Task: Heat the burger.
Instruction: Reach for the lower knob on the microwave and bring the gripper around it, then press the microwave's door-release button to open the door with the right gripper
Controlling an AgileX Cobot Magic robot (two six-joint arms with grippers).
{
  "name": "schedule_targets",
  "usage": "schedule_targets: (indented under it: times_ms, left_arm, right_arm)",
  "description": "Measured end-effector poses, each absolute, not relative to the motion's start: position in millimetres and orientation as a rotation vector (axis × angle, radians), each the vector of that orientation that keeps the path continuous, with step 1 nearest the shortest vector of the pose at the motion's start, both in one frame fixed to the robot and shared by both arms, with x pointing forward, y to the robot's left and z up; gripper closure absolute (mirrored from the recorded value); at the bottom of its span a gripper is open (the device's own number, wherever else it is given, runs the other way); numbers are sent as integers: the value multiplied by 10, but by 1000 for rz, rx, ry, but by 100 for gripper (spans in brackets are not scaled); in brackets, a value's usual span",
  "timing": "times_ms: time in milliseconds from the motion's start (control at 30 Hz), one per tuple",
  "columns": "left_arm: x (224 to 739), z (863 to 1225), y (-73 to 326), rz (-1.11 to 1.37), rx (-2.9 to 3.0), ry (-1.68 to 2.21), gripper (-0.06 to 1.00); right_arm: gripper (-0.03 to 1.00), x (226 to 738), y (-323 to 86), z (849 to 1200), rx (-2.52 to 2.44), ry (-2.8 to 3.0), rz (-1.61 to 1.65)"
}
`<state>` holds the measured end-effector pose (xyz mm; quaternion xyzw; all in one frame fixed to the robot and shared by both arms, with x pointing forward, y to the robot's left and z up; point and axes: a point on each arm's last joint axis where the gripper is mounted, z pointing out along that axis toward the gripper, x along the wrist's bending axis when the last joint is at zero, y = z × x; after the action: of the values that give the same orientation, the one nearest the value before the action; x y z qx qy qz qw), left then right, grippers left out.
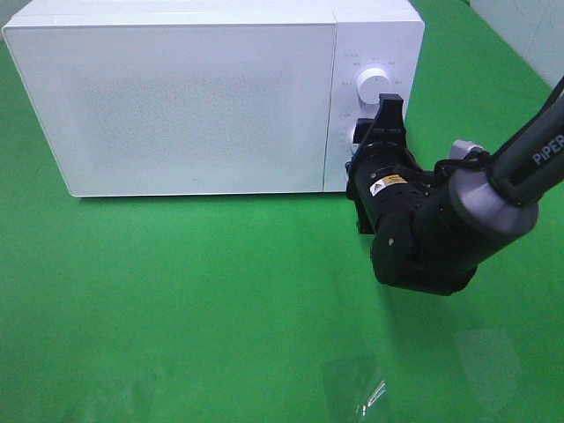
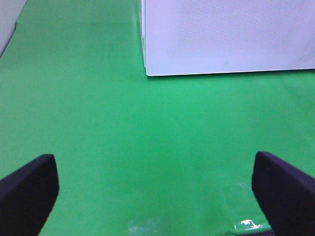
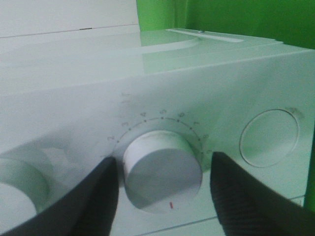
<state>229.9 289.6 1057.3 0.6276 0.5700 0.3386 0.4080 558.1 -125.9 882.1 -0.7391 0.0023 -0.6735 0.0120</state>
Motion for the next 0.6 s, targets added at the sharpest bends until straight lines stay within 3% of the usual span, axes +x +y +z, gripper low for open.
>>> schedule_targets:
  times_ms: [233,600]
  left_arm:
    - [2299,10573,2896,854,1582,1437,-4]
    - [2299,10573,2896,854,1582,1437,-4]
  right_arm:
    - [30,5532,-1270,8827,-2322,-73,-2107]
    - [29,5261,-1422,9058,-2380,-482,-2208]
